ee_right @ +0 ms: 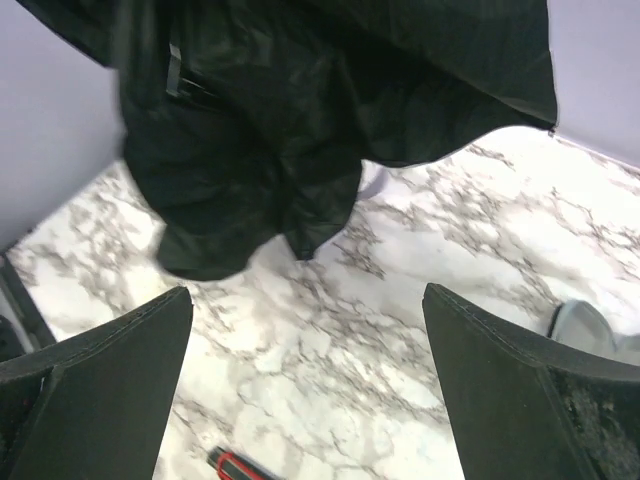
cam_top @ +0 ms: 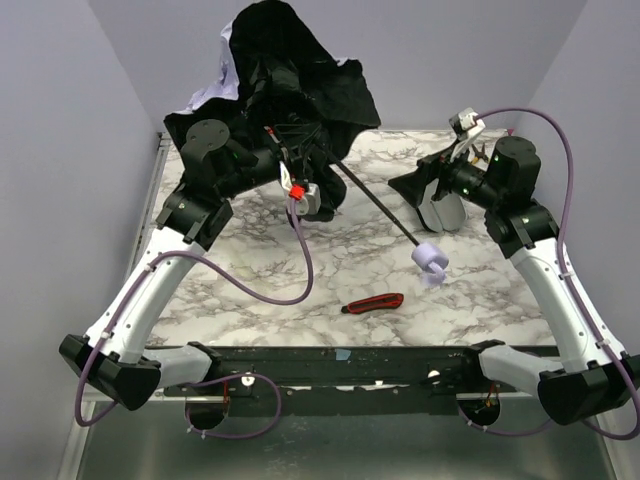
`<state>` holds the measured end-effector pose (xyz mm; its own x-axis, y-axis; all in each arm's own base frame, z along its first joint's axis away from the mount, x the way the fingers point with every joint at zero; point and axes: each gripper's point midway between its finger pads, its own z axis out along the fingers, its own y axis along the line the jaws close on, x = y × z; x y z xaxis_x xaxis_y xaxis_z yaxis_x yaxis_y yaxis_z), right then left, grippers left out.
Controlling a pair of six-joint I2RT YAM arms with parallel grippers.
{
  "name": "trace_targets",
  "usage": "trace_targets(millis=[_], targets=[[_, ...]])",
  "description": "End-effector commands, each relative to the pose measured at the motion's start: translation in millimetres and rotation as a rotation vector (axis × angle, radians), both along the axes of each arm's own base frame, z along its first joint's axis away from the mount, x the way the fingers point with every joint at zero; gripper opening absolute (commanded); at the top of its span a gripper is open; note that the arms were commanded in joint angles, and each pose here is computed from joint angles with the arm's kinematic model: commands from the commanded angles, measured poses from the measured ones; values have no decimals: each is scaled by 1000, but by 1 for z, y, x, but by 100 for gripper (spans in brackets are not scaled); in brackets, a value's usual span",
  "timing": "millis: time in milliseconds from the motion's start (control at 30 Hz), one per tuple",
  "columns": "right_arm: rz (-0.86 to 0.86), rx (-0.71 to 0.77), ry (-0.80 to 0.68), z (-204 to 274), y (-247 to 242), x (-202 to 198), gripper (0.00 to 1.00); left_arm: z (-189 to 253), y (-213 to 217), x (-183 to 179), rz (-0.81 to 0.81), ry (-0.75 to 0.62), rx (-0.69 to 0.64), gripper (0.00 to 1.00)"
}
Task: Open the umbrella
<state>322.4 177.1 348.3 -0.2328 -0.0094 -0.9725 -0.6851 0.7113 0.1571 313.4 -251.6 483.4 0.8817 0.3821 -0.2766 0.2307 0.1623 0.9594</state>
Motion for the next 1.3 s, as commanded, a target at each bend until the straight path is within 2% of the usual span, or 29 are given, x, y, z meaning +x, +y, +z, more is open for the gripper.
trace_targets(millis=[0,133,400,633,800,933,1133,1267], targets=[[65,123,-39,44,14,-5,100,3,8,13,79,-298,130,0],[207,181,41,50,32,-21,99,0,11,26,129,-357,162,0],[362,169,191,55,47,-42,97,-20,10,35,139,-460,245,0],[515,-30,332,26,62,-79,96,-35,9,50,175,-521,307,0],[552,-143,487,-1,64,-94,94,-39,9,57,194,-531,310,0],[562,-216,545,-25,66,-109,91,-39,13,65,226,-543,306,0],[564,-309,635,-58,66,-126,65,-37,22,73,263,-566,300,0],[544,-297,674,-63,68,-124,40,-40,27,78,288,-587,308,0]])
